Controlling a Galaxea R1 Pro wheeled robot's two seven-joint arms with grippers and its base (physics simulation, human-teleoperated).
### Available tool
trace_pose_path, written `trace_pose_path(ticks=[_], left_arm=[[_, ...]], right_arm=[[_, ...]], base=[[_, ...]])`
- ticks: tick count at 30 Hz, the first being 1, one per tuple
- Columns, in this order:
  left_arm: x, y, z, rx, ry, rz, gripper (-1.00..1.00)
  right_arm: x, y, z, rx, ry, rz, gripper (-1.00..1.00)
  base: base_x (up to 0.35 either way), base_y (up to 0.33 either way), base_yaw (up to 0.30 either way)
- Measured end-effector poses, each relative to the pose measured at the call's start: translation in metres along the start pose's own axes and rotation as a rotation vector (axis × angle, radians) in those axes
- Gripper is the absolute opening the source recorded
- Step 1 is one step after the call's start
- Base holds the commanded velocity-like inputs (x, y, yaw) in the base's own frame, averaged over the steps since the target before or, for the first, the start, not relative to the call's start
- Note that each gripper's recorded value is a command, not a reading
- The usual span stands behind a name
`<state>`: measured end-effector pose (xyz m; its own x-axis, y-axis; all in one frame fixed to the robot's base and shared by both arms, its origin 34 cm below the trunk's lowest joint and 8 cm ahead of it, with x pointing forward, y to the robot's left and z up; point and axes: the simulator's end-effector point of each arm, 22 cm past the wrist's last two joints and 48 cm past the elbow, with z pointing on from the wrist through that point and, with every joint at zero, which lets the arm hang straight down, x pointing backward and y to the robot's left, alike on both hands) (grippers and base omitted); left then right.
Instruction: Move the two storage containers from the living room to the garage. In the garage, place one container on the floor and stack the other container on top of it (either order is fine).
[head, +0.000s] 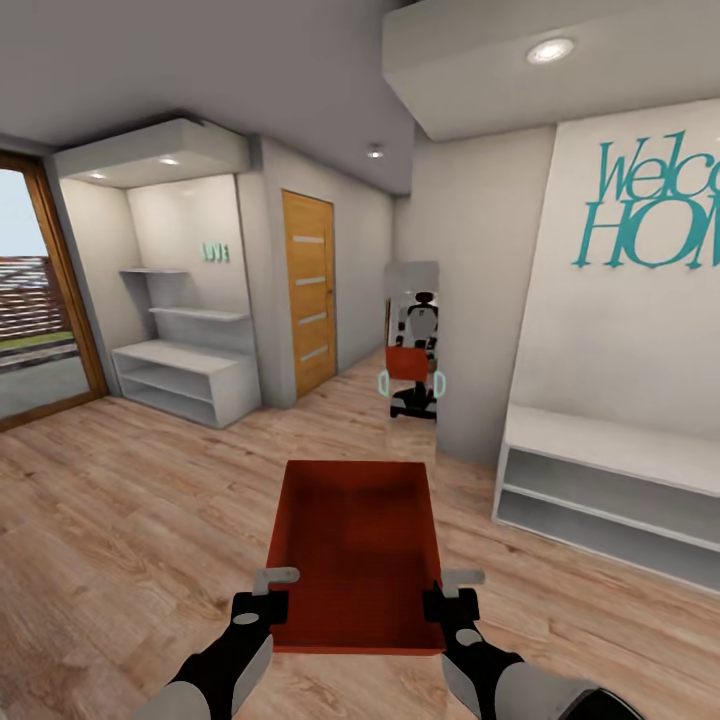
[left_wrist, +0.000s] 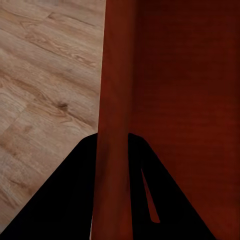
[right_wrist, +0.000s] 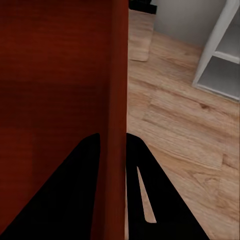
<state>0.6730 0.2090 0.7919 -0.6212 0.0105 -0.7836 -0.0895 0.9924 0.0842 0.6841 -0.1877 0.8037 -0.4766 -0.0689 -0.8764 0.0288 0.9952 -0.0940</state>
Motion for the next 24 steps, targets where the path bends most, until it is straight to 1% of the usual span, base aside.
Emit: trace_pose_path(ticks=[9, 13, 24], left_arm=[[0.0000, 0.0000, 0.0000, 0.000, 0.000, 0.000, -1.00], [0.0000, 0.0003, 0.0001, 0.000, 0.000, 0.000, -1.00], [0.0000, 0.0002, 0.0000, 0.000, 0.000, 0.000, -1.00]], right_arm=[[0.0000, 0.0000, 0.0000, 0.000, 0.000, 0.000, -1.00], [0.0000, 0.0003, 0.0000, -0.001, 0.000, 0.001, -1.00], [0.0000, 0.0002, 0.0000, 0.000, 0.000, 0.000, -1.00]], base=[[0.322, 0.000, 0.021], [0.322, 0.000, 0.232], [0.322, 0.000, 0.293]])
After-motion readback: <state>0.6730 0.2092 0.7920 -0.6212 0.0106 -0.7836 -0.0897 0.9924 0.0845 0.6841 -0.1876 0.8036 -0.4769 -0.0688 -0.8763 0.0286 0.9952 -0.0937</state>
